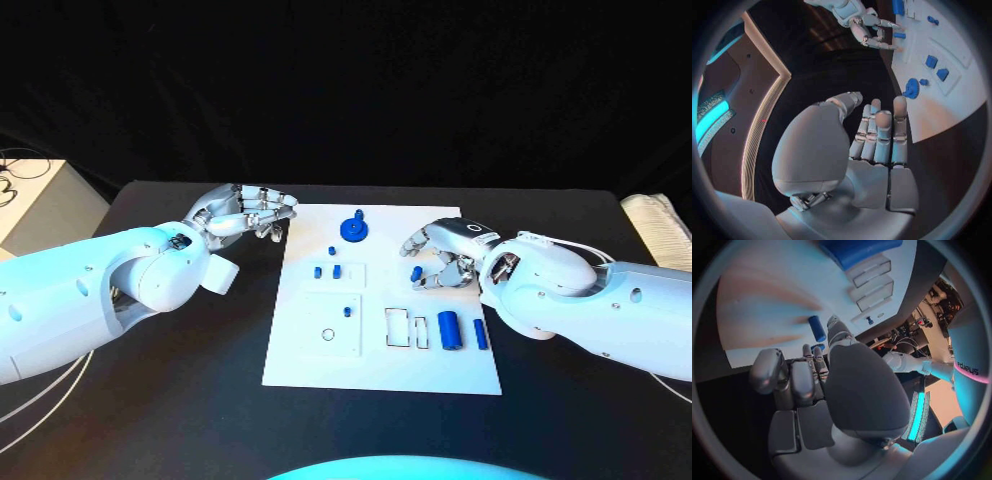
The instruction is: Assemble the parts on the task board
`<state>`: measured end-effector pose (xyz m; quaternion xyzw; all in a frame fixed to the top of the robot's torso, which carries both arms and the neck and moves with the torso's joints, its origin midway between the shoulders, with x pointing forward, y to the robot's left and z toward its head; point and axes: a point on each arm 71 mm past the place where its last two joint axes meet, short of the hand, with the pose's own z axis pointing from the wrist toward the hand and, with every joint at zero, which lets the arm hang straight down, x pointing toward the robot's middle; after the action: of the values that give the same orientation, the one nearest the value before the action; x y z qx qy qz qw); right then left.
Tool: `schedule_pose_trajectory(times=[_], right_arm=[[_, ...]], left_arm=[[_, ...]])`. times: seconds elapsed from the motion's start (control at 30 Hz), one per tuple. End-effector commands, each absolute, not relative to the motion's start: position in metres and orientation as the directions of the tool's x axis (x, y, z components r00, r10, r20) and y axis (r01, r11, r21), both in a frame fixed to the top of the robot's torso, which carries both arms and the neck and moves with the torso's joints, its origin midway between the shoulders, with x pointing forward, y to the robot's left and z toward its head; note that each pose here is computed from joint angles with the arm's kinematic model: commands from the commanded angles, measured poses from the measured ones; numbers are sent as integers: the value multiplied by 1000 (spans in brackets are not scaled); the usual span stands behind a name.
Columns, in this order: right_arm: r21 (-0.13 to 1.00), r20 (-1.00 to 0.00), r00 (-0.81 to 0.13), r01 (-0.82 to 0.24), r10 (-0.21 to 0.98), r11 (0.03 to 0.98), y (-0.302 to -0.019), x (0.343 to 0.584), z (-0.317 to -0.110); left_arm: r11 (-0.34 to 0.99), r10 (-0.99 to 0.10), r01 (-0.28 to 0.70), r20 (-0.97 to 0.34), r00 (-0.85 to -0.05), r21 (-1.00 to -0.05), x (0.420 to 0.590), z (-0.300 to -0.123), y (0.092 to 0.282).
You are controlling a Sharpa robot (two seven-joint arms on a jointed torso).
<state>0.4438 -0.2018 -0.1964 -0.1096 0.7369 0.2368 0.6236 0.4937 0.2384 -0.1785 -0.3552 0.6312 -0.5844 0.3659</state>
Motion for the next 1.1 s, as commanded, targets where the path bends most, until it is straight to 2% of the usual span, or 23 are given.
schedule_pose_trajectory(times=[0.03,1.1], right_arm=[[170,-970,-236,-460,64,872,-202,444,-202],[193,-971,-220,-464,99,864,-196,440,-201]], left_arm=[[57,-867,-19,-40,-498,-998,493,-178,236],[61,-866,-25,-40,-498,-998,493,-179,237]])
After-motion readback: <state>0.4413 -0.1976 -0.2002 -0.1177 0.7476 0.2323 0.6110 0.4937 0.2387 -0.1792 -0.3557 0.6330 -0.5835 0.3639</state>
